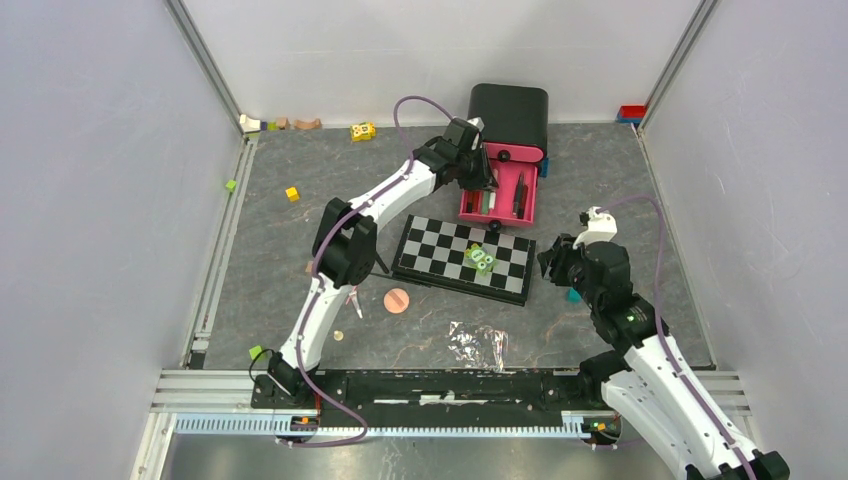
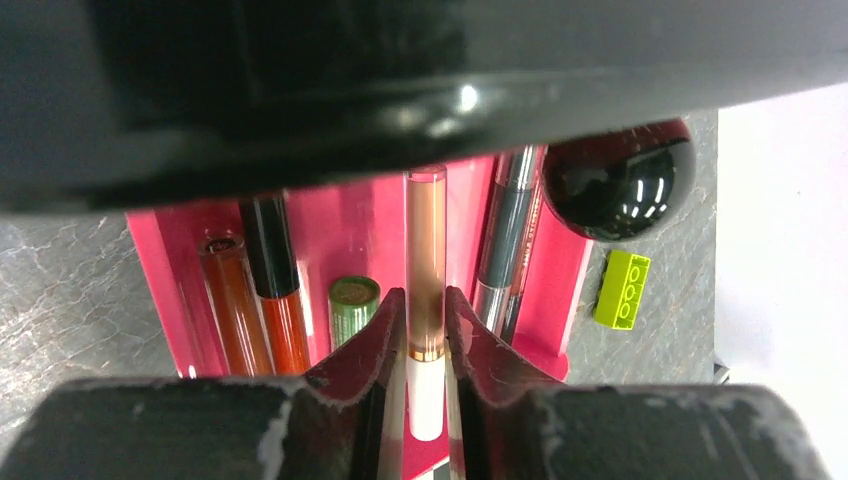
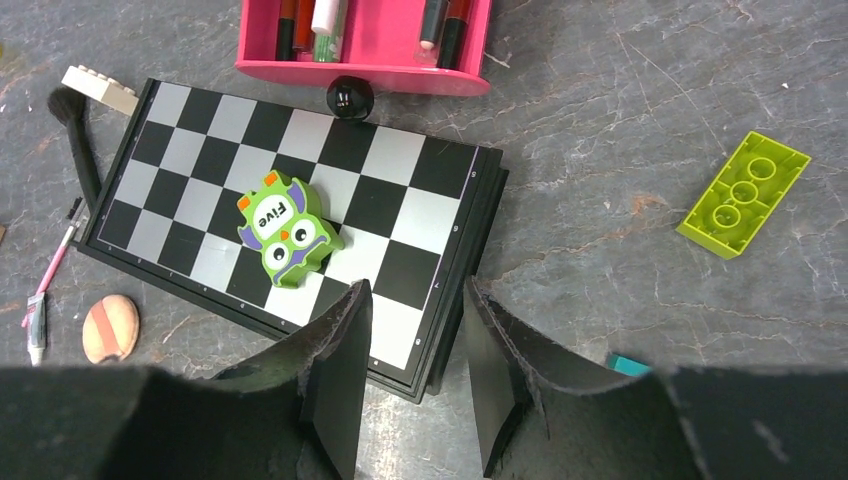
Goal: Organize the makeup
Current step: Place the makeup in the drawer, then pick up the makeup from the center of the board, then place the makeup in the drawer.
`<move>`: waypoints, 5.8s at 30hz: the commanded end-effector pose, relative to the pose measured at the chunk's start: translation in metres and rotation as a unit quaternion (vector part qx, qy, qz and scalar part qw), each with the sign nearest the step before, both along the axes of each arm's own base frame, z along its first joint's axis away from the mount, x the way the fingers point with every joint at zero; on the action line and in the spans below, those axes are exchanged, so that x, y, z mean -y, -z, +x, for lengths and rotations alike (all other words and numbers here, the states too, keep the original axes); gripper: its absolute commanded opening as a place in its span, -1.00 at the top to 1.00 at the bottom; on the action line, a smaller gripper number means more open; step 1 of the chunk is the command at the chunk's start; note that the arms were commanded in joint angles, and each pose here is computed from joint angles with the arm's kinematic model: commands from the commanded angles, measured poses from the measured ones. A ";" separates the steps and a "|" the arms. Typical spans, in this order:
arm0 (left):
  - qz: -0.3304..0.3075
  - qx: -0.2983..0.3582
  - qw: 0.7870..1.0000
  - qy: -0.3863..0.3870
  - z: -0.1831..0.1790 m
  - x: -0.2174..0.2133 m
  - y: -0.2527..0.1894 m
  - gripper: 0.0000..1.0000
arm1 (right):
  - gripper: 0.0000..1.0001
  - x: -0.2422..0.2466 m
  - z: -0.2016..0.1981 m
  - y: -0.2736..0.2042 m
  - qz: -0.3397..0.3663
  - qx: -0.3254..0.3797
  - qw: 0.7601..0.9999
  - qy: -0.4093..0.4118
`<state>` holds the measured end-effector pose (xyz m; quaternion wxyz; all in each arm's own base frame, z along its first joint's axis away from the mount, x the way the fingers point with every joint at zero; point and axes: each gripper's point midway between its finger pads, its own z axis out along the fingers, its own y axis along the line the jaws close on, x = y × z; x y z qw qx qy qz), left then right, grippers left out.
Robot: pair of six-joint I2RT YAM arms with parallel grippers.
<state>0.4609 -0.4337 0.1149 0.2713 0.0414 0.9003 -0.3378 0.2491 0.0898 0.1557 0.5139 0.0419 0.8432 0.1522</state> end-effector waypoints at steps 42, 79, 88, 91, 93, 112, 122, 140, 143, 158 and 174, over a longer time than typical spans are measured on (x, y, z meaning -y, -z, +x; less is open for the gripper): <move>0.012 0.121 0.992 0.029 -0.016 0.011 -0.092 0.30 | 0.06 0.010 0.003 -0.012 -0.027 0.021 0.999 0.011; 0.269 0.004 0.921 -0.281 -0.242 -0.316 0.025 0.39 | 0.08 -0.028 0.021 0.008 0.008 -0.008 0.998 -0.055; 0.315 -0.038 0.904 -0.286 -0.251 -0.322 0.063 0.33 | 0.08 -0.028 0.022 0.011 0.008 -0.012 0.998 -0.055; 0.320 -0.043 0.904 -0.282 -0.251 -0.322 0.071 0.30 | 0.08 -0.028 0.022 0.011 0.009 -0.013 0.998 -0.054; 0.324 -0.044 0.903 -0.281 -0.250 -0.322 0.074 0.27 | 0.08 -0.028 0.022 0.012 0.009 -0.015 0.998 -0.054; 0.309 -0.088 0.905 -0.279 -0.247 -0.326 0.105 0.28 | 0.08 -0.033 0.020 0.010 0.026 -0.019 0.998 -0.059; 0.308 -0.089 0.905 -0.279 -0.247 -0.327 0.106 0.54 | 0.08 -0.033 0.020 0.010 0.027 -0.019 0.998 -0.057; 0.237 0.008 0.940 -0.244 -0.195 -0.287 0.002 0.62 | 0.07 -0.033 0.020 0.009 0.029 -0.016 0.998 -0.056; 0.209 0.019 0.952 -0.222 -0.178 -0.263 -0.010 0.63 | 0.07 -0.033 0.020 0.009 0.028 -0.016 0.998 -0.056; 0.081 0.045 0.992 -0.082 -0.093 -0.108 -0.048 0.69 | 0.06 -0.022 0.015 0.000 0.017 -0.005 0.999 -0.038; 0.031 0.083 0.996 -0.011 -0.029 -0.028 -0.041 0.70 | 0.04 -0.007 0.008 -0.008 -0.011 -0.003 1.000 -0.019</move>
